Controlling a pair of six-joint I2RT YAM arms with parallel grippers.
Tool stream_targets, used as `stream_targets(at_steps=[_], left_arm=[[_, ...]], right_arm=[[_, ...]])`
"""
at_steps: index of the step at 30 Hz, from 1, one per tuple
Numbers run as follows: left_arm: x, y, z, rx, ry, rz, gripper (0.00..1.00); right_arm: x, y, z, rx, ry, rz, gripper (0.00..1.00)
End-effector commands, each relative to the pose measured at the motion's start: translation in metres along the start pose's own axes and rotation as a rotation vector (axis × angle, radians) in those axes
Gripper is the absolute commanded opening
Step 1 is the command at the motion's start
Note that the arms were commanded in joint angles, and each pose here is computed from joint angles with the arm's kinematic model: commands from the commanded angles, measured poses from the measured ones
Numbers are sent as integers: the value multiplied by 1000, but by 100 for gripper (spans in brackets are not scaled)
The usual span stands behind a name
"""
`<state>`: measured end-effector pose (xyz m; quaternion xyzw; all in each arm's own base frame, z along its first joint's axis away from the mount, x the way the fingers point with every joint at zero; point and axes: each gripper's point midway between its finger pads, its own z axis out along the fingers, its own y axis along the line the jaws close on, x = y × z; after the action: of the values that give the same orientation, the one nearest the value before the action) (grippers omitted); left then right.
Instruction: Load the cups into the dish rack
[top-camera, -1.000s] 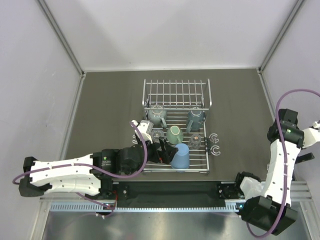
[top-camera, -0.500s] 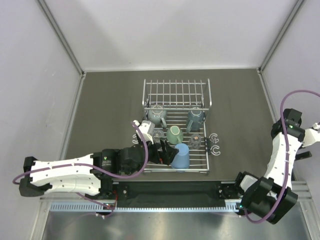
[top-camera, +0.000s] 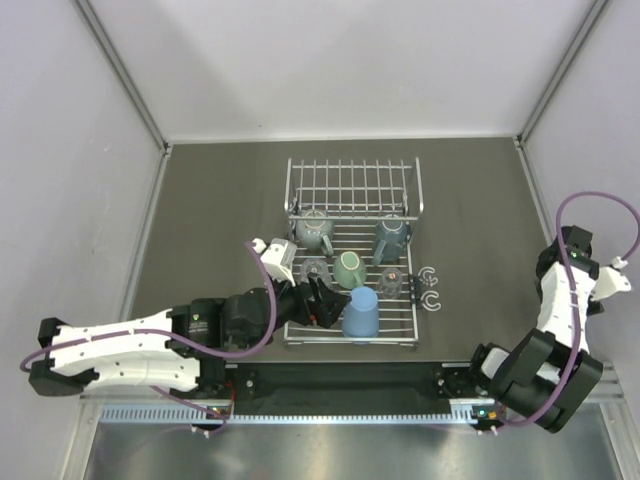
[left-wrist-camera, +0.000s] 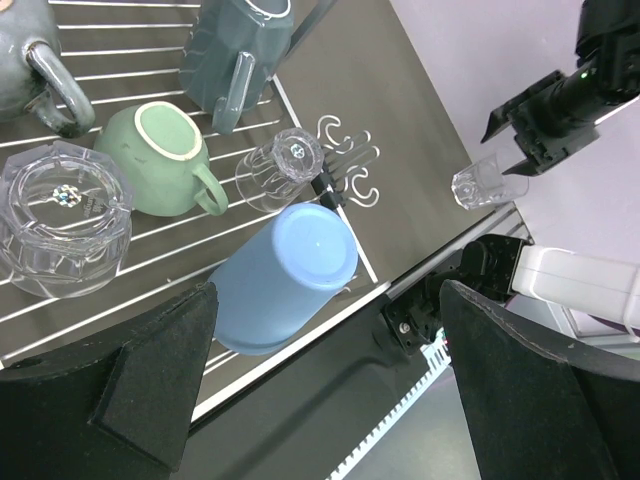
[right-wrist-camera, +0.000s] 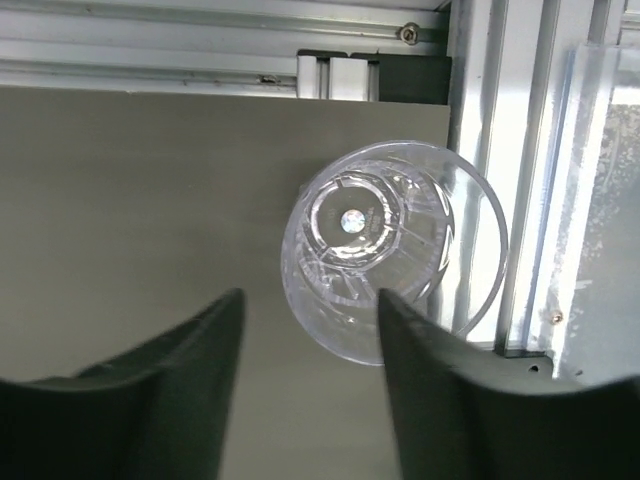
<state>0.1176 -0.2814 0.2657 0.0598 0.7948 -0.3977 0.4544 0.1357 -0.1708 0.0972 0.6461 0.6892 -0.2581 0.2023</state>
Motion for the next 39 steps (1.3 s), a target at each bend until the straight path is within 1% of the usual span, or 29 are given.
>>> stream_targets(at_steps=[1, 2, 3, 5, 6, 7, 8, 11, 14, 18, 20, 21, 22, 24, 25, 29, 31, 32, 33, 34, 35, 36, 38, 39], left_arm=[[-2, 2, -1, -3, -16, 0, 97], [-1, 2, -1, -2, -13, 1, 97], [-1, 2, -1, -2, -13, 1, 97], [0, 1, 0, 0, -11, 1, 97], [1, 0, 2, 1, -10, 1, 97], [0, -1, 2, 3, -11, -1, 96], [2, -1, 3, 2, -6, 2, 96], [4, -5, 5, 10, 1, 2, 96], [4, -6, 6, 14, 2, 2, 95], [1, -12, 7, 34, -4, -1, 95], [-1, -16, 7, 49, -10, 0, 95], [-2, -17, 7, 54, -15, -3, 95], [-4, -17, 7, 54, -22, -3, 95], [-8, -21, 6, 69, -32, -5, 95], [-9, -23, 6, 77, -35, -5, 95], [-19, -31, 1, 106, -51, -10, 98], [-23, -36, -1, 132, -59, -17, 99], [-25, -38, -3, 143, -65, -19, 99], [-27, -41, -4, 155, -73, -27, 99], [-29, -42, -5, 163, -76, -30, 99], [-30, -43, -6, 172, -81, -30, 98], [-31, -44, -6, 174, -84, -30, 99], [-33, -46, -7, 183, -88, -32, 98], [-35, -48, -7, 192, -91, -33, 99]], right_arm=[[-2, 9, 8, -22, -7, 34, 51], [1, 9, 10, -20, -1, 28, 46], [3, 8, 10, -18, 4, 29, 32], [7, 10, 11, -32, 19, 27, 23], [7, 11, 10, -40, 22, 26, 10], [9, 12, 9, -49, 30, 25, 3], [9, 13, 8, -58, 34, 26, 0], [9, 19, 2, -115, 38, 34, 0], [10, 29, -11, -218, 49, 26, 0], [1, 48, -43, -426, 25, 21, 0], [0, 64, -67, -584, 32, -10, 0], [-4, 69, -85, -685, -5, -43, 0], [0, 88, -114, -875, 14, -83, 0], [-1, 95, -152, -1069, -13, -119, 0], [2, 100, -177, -1194, 1, -146, 0], [-9, 94, -254, -1472, -47, -190, 0], [-8, 84, -296, -1627, -41, -217, 0], [-14, 80, -317, -1712, -85, -231, 0], [-8, 71, -337, -1796, -43, -234, 0], [-7, 66, -353, -1856, -41, -249, 0], [-10, 63, -369, -1920, -67, -258, 0], [-6, 57, -382, -1973, -10, -242, 0], [-2, 51, -397, -2043, 37, -248, 0], [-6, 43, -414, -2116, 38, -231, 0]])
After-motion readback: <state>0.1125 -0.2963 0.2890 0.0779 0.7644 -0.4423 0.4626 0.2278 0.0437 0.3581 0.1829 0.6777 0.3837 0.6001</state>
